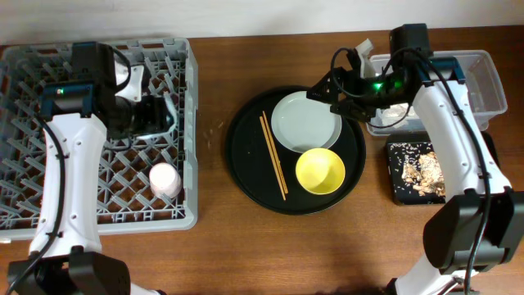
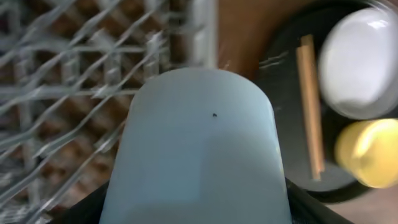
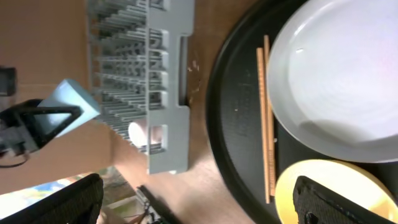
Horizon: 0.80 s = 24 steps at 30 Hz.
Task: Sort waste into correct bins and load items into the dishwasher rack
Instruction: 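Place the blue cup into the rack with the left gripper, then reach the left gripper to the yellow bowl on the tray and grasp it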
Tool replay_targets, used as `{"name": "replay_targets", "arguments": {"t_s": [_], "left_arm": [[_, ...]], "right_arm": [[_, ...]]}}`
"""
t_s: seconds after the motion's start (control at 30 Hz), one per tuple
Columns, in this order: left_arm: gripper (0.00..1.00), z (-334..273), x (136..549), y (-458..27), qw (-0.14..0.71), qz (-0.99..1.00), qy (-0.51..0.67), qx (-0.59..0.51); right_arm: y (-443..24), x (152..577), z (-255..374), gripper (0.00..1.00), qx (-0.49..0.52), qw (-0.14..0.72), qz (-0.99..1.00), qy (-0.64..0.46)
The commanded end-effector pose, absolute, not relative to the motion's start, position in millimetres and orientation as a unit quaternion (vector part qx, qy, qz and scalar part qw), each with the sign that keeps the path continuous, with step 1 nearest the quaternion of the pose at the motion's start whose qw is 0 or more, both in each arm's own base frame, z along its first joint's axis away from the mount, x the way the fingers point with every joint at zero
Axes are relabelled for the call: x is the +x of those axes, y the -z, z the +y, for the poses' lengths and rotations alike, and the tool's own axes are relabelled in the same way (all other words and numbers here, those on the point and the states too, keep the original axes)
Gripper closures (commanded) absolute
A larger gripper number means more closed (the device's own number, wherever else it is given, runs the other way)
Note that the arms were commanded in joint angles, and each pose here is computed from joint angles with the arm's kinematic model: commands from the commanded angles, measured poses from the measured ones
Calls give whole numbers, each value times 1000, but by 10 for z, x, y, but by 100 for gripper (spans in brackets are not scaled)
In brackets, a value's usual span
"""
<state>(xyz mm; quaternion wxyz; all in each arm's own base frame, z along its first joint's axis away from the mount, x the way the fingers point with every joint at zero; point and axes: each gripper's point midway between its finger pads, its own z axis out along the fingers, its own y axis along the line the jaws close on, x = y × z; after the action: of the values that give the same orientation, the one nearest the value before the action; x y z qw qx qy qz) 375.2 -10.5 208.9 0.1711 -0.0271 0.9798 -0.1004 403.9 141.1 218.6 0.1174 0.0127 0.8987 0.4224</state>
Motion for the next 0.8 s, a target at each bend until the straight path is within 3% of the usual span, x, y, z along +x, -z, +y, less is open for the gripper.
{"name": "replay_targets", "arguments": {"t_s": [0.0, 0.43, 0.67, 0.77], "left_arm": [[44, 116, 3691, -1984, 143, 988, 37, -54], [44, 78, 3723, -1199, 20, 999, 14, -47], [43, 71, 3748, -1001, -2, 999, 14, -46], [20, 71, 3747, -997, -3, 999, 14, -46]], "right_arm": [[-2102, 4001, 1449, 1, -1, 120, 915, -384], [-2087, 3974, 1510, 2, -8, 116, 918, -380], [-2087, 3974, 1510, 2, -8, 116, 918, -380], [-2087, 3974, 1510, 1, -8, 116, 918, -380]]}}
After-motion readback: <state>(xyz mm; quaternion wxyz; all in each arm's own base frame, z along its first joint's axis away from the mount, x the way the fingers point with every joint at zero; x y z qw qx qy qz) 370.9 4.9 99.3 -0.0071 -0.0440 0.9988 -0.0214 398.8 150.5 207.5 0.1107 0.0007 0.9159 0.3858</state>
